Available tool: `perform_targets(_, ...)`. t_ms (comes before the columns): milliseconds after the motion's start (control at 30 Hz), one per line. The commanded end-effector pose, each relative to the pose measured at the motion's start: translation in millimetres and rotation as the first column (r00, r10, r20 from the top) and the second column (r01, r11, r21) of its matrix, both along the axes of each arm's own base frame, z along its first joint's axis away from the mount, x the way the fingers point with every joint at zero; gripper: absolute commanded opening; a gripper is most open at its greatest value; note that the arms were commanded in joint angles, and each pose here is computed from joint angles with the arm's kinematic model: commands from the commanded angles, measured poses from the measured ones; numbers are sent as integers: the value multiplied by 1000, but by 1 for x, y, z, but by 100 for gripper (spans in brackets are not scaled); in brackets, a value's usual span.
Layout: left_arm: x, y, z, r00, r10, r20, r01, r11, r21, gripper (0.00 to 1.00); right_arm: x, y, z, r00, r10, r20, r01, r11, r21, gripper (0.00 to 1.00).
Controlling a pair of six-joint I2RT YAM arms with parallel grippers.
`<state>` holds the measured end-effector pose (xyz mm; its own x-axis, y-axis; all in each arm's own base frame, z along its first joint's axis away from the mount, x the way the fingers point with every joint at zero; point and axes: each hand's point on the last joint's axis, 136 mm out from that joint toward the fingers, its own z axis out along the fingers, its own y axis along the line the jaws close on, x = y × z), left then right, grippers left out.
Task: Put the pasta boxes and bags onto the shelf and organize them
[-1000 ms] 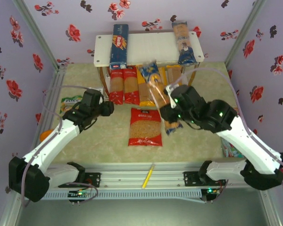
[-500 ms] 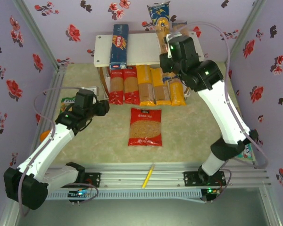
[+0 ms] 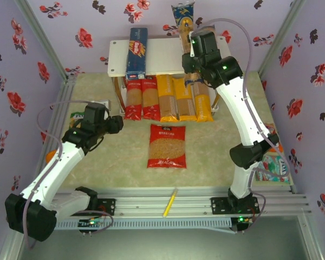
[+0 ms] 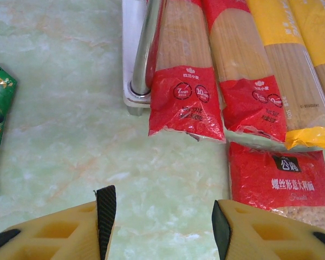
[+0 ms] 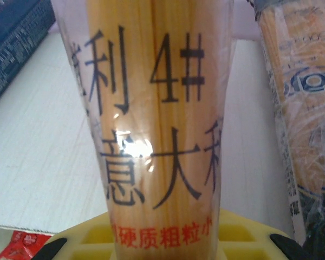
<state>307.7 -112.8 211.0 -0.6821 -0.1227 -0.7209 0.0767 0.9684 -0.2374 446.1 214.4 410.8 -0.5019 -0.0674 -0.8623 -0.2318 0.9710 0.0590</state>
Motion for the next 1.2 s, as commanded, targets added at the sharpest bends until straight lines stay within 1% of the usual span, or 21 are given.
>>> perform_targets(0,0,2,8,1000,-14,10,14,1000,2,52,19,0,58,982,-45,185,19,990,139,11)
perform_targets(167,0,5,6,1000,-9,1,9,1000,-3,53,29,-3,45,986,-65,155,42,989,145,13)
perform_targets(333,0,5,4,1000,-13,-9,13,1000,-7,54,39,-11,32,985,-123,118,103,981,162,17)
perform_targets(500,0,5,4,1000,-15,-11,15,1000,-10,55,48,-8,18,988,-129,86,112,976,185,23)
perform_targets(600,-2,7,4,1000,-12,-11,12,1000,-9,55,54,-2,11,991,-111,80,95,979,180,30)
perform_targets(667,-3,8,2,1000,-8,-13,8,1000,-10,55,59,1,6,992,-97,78,83,982,167,37)
perform_targets(800,-4,12,-1,1000,2,-18,-3,1000,-10,55,66,1,-6,993,-103,57,94,984,149,46)
perform_targets(1000,-7,14,-2,1000,6,-23,-6,1000,-8,55,70,1,-21,993,-117,11,113,980,161,47)
perform_targets(1167,-8,16,-3,1000,11,-24,-11,1000,-9,55,67,3,-21,994,-112,-7,112,976,186,48)
